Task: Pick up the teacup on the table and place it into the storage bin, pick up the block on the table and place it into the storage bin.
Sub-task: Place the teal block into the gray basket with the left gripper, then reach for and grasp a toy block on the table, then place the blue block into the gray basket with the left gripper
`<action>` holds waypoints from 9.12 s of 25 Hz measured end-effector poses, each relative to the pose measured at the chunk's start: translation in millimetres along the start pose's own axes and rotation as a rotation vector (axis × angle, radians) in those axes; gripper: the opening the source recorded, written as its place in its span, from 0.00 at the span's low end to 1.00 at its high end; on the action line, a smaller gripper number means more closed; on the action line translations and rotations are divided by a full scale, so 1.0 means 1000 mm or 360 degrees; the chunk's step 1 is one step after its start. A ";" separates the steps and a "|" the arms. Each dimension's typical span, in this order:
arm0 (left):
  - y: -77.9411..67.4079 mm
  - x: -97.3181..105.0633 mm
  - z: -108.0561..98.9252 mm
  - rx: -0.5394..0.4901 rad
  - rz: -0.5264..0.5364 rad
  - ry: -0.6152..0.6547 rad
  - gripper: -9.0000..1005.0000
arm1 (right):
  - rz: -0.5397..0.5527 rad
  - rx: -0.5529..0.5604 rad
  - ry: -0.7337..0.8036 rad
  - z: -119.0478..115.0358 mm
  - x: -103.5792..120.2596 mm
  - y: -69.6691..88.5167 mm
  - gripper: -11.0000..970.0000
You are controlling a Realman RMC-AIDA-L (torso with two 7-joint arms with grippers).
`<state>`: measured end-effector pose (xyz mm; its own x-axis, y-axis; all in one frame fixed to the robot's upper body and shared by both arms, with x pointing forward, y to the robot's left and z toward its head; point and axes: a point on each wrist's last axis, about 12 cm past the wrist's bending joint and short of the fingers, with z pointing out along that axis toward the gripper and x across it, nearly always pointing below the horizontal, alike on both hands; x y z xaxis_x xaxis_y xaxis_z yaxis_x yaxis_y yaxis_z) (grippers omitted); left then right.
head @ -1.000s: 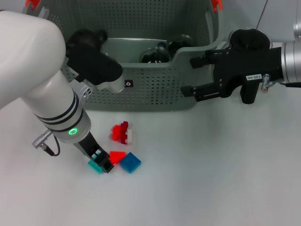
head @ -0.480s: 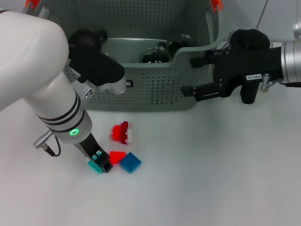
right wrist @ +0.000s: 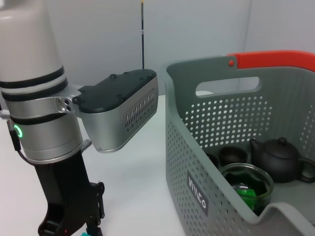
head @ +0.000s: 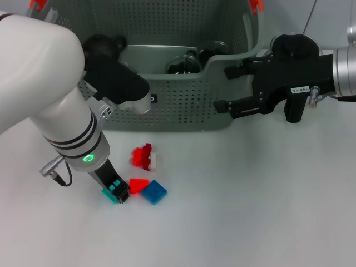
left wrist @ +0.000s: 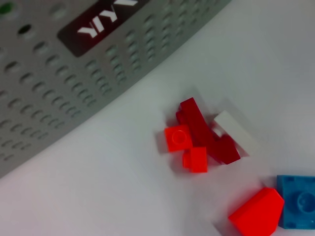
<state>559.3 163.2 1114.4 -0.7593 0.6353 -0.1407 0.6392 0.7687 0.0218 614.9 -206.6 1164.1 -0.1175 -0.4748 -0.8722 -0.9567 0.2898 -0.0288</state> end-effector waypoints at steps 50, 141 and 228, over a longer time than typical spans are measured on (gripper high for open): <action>0.135 -0.036 -0.153 0.0038 -0.0283 -0.1141 0.63 | 0.0037 -0.0051 0.0021 -0.003 0.007 0.005 0.91; -0.041 -0.034 -0.004 0.0035 0.2189 -0.0114 0.86 | 0.0485 -0.0130 0.0084 -0.025 0.040 0.012 0.91; 0.160 -0.027 -0.121 0.0314 -0.0368 -0.1714 0.48 | 0.0241 -0.0321 0.0058 -0.030 0.030 0.020 0.91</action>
<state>667.4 277.5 1241.2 -0.4215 0.0104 -0.9068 0.5771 0.7744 -0.2594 584.0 -239.9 1152.0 -0.2697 -0.4692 -0.8409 -0.9607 0.1902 0.2021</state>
